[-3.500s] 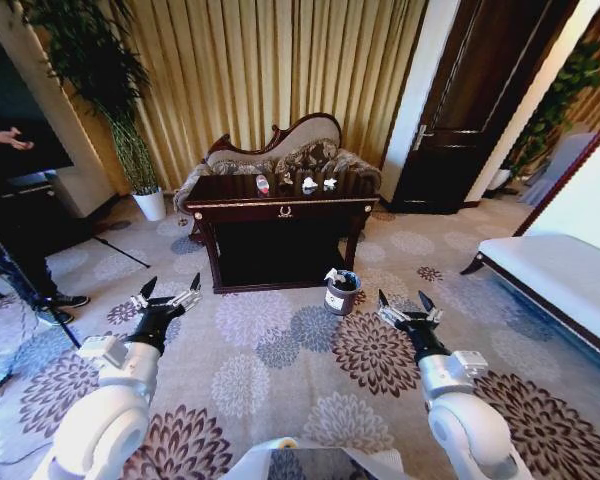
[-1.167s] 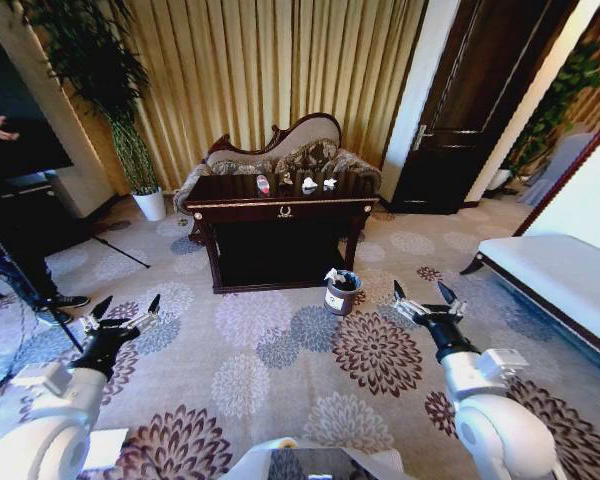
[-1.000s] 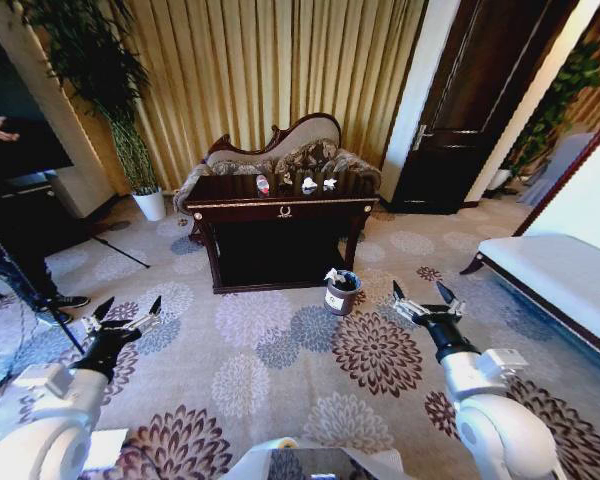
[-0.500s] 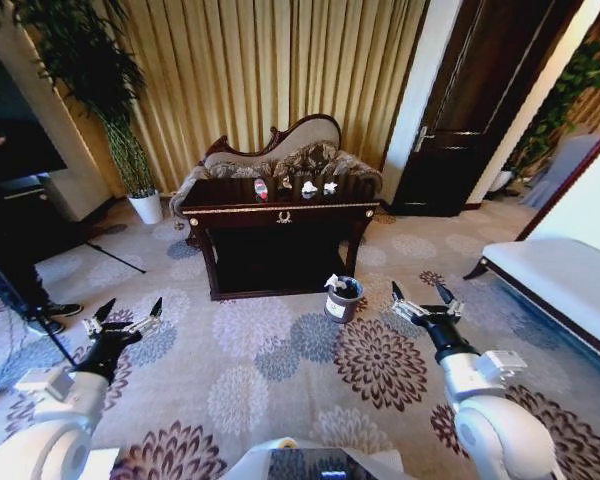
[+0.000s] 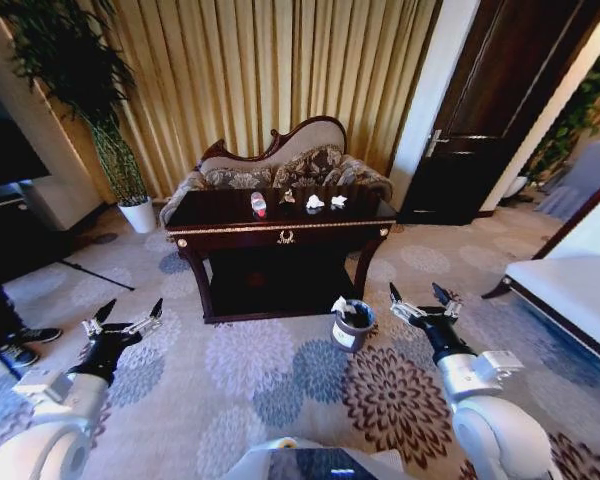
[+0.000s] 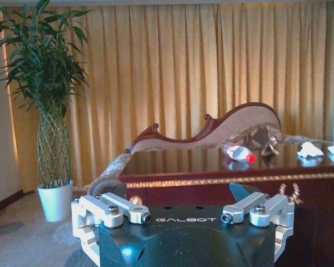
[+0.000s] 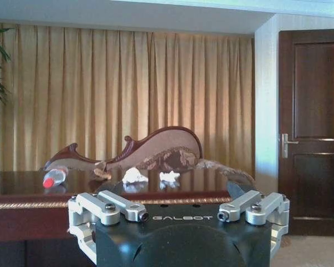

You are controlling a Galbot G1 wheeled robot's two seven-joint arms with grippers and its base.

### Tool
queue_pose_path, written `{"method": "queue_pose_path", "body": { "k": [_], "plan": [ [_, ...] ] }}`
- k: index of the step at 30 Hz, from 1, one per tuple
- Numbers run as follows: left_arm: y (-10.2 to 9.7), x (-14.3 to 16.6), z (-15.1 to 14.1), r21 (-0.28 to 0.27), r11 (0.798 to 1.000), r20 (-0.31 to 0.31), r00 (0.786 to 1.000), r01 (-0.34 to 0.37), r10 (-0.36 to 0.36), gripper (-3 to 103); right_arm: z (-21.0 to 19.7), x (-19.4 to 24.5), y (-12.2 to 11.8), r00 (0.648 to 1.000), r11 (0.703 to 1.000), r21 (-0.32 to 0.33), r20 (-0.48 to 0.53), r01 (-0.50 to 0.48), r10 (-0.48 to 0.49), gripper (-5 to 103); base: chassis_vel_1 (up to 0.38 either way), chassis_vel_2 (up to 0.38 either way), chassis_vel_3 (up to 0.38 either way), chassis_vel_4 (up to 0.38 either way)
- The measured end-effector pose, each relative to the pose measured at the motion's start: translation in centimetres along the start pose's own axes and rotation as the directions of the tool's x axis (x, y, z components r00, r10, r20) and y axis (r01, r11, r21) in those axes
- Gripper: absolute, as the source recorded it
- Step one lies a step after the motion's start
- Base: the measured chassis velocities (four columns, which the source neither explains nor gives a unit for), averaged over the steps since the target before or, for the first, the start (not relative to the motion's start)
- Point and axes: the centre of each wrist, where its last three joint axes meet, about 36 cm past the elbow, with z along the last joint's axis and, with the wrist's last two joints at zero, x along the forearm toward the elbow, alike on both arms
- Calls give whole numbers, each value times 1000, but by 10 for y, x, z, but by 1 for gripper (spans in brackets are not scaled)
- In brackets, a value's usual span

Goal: Move to the front of the table and place the trash on the table into the trash bin.

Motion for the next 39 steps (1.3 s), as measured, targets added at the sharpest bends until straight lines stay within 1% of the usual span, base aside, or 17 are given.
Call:
{"method": "queue_pose_path", "body": {
  "k": [20, 27, 30, 32, 35, 36, 39],
  "plan": [
    [1, 2, 4, 6, 1000, 4, 1000, -2, 2, 100, 3, 2, 3, 1000, 1000, 17, -12, 2, -1, 100, -337, 341, 350, -355],
    [0, 3, 1, 4, 1000, 8, 1000, -7, 7, 100, 3, 1, 4, 1000, 1000, 4, -12, 7, -7, 100, -338, 338, 348, -335],
    [-1, 3, 0, 4, 1000, 10, 1000, -9, 9, 100, 4, -1, 3, 1000, 1000, 1, -17, 10, -10, 100, -159, 186, 210, -210],
    [-1, 4, -1, 2, 1000, 10, 1000, -8, 8, 100, 4, -3, 2, 999, 1000, -7, -27, 17, -17, 100, -117, 120, 44, -84],
    [2, 5, -2, 2, 1000, 9, 1000, 2, -2, 100, 0, -13, 1, 998, 998, -47, -58, 33, -36, 100, 17, -11, -14, 9],
    [2, 5, -2, 2, 1000, 9, 1000, 2, -2, 100, 0, -13, 1, 998, 998, -47, -58, 33, -36, 100, 50, -32, -43, 28],
    [2, 8, -7, 6, 1000, 13, 1000, 4, -4, 100, -9, -32, -4, 994, 995, -95, -99, 45, -54, 100, 64, -64, -68, 35]
  ]
}}
